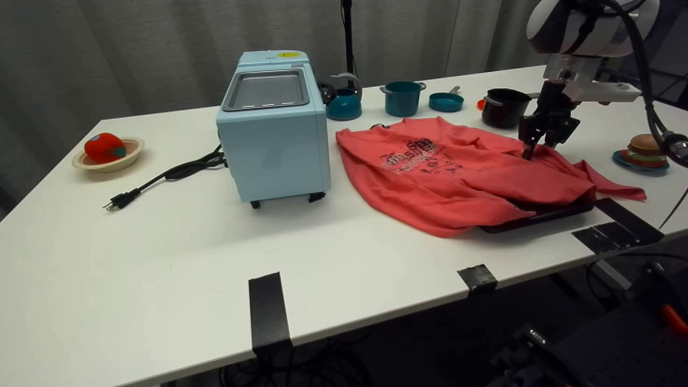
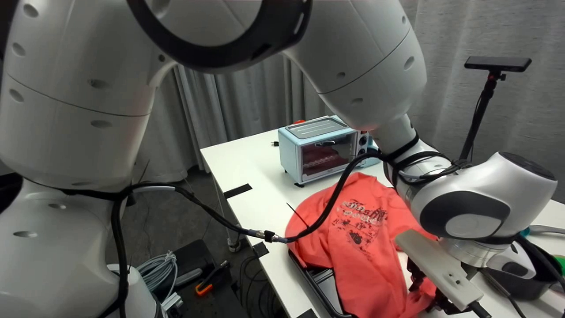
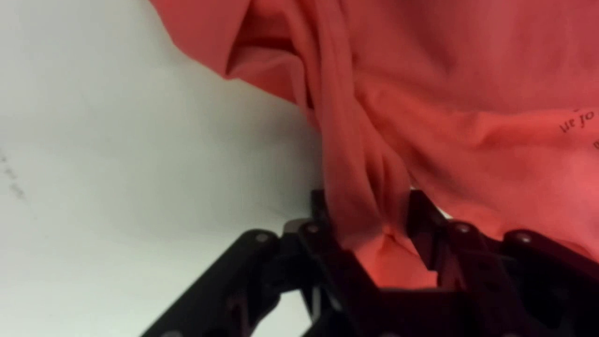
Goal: Fold the shirt
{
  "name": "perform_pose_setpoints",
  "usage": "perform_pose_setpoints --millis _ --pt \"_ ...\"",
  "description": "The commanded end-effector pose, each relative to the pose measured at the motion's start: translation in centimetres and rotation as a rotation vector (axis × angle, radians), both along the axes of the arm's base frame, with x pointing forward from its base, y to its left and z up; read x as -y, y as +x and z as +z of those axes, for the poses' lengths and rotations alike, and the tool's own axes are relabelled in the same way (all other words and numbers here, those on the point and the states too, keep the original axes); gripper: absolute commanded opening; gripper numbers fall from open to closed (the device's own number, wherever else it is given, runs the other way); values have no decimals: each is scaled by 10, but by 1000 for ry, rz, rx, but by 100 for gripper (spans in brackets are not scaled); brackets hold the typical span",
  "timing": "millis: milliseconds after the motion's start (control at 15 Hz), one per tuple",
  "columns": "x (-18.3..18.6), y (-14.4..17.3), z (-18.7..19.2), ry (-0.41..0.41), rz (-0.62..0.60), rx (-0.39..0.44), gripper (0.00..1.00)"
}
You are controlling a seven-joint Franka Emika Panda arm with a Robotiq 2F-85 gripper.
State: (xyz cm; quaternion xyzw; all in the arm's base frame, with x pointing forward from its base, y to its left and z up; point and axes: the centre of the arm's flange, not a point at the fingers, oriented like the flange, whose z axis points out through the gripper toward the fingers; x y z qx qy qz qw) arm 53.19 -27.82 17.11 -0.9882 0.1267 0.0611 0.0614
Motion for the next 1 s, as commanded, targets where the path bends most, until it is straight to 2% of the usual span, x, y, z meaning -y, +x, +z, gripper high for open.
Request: perform_pose_setpoints --millis 0,133,200,400,667,933 --pt "5 6 22 -15 17 47 17" --pt "7 9 39 -26 14 58 1" --pt "7 12 47 -31 14 64 0" --pt "1 20 76 -30 22 103 1" --pt "-28 39 102 0 52 163 1" --pt "-82 57 117 62 95 236 1"
